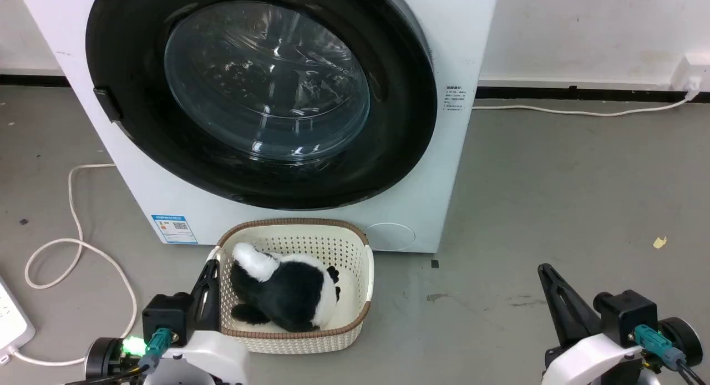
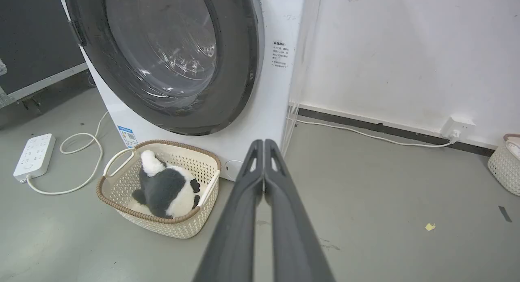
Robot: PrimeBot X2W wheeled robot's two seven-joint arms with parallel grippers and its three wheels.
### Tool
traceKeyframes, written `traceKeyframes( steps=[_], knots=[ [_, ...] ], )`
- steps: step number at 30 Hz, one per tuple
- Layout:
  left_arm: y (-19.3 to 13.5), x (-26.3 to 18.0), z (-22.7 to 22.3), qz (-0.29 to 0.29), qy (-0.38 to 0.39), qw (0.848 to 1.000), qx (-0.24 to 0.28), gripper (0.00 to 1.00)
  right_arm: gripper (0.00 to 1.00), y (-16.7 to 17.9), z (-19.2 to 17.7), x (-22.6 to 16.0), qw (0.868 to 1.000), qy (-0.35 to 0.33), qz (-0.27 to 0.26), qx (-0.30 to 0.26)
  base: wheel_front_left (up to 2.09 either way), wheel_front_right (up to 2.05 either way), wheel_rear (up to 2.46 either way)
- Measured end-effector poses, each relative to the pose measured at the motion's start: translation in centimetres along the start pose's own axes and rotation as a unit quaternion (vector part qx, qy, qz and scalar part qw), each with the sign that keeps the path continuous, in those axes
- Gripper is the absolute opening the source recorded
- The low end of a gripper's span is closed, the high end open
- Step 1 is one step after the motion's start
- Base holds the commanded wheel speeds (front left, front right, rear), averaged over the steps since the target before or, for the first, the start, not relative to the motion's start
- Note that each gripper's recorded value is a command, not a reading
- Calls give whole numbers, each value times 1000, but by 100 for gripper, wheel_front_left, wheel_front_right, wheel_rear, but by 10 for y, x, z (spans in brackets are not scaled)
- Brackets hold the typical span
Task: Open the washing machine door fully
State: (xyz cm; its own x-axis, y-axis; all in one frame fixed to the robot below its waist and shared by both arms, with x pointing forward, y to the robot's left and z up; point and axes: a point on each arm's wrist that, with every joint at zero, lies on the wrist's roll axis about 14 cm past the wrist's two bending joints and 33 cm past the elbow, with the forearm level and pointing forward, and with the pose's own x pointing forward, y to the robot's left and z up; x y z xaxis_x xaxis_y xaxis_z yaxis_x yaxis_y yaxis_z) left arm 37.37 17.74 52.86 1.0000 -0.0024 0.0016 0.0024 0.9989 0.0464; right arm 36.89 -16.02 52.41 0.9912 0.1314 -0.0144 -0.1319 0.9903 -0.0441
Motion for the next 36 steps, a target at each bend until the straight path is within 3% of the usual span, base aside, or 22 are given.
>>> traceKeyframes(
  steps=[26, 27, 36],
  knots=[
    [0, 0, 0, 0, 0, 1000, 0, 0, 0, 0, 0, 0, 1000, 0, 0, 0, 0, 0, 0],
    [0, 0, 0, 0, 0, 1000, 0, 100, 100, 0, 0, 0, 1000, 0, 0, 0, 0, 0, 0],
    [-1, 0, 0, -1, 1, 1000, 0, 100, 100, 1, 0, 0, 1000, 0, 1, 0, 0, 0, 0]
  ],
)
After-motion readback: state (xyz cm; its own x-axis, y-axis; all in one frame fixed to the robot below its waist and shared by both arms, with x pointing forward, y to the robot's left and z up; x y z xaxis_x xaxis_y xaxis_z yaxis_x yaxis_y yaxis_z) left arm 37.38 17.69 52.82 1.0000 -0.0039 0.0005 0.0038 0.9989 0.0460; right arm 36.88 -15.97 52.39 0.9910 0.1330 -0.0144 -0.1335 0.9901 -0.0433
